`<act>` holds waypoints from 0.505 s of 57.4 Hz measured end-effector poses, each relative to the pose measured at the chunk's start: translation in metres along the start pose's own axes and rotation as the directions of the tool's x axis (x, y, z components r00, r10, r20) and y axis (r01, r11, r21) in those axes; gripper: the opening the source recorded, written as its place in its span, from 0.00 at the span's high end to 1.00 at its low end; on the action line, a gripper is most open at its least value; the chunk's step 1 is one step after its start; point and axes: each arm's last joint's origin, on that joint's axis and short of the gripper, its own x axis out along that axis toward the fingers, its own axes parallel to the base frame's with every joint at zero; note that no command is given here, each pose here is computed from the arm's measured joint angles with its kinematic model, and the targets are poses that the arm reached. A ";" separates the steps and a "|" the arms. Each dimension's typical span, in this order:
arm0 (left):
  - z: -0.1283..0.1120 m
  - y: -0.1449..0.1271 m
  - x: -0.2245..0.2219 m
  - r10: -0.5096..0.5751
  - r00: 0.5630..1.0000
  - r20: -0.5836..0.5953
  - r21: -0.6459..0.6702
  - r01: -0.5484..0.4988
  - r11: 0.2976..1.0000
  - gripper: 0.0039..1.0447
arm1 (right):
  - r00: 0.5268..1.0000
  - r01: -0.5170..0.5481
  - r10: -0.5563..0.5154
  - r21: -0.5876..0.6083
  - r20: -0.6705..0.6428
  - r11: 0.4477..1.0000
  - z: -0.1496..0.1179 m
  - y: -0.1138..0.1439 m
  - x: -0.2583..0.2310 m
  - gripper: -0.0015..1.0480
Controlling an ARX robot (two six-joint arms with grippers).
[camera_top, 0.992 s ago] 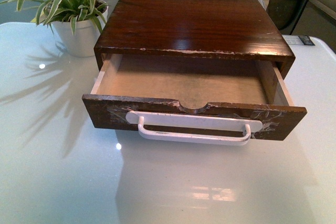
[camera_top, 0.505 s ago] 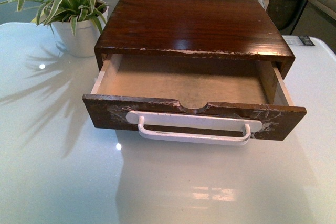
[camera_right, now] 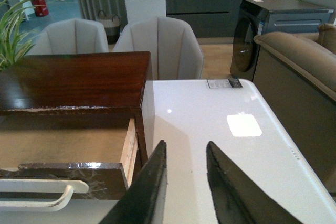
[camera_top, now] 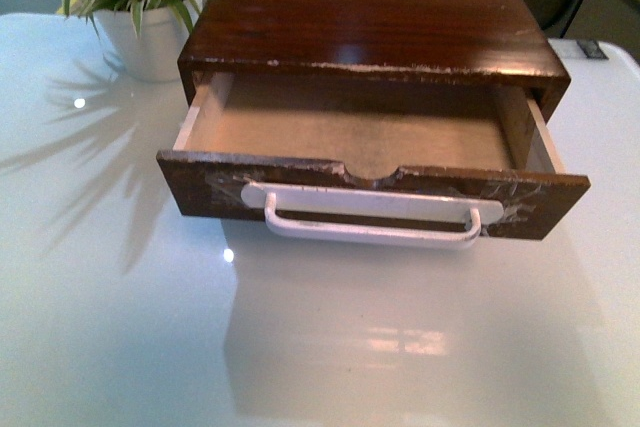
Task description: Open drawer
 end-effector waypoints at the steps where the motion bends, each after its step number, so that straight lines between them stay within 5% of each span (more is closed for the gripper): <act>1: 0.000 0.000 0.000 0.000 1.000 0.000 0.000 0.000 1.000 0.84 | 1.000 0.000 0.000 0.000 0.000 1.000 0.000 0.000 0.000 0.73; 23: 0.000 0.000 0.000 0.000 1.000 0.000 0.000 0.000 1.000 0.18 | 1.000 0.000 0.000 0.000 0.000 1.000 0.000 0.000 0.000 0.08; 29: 0.000 0.000 0.000 0.000 1.000 0.000 0.001 0.000 1.000 0.06 | 1.000 0.000 0.000 0.001 0.000 1.000 0.000 0.000 0.000 0.09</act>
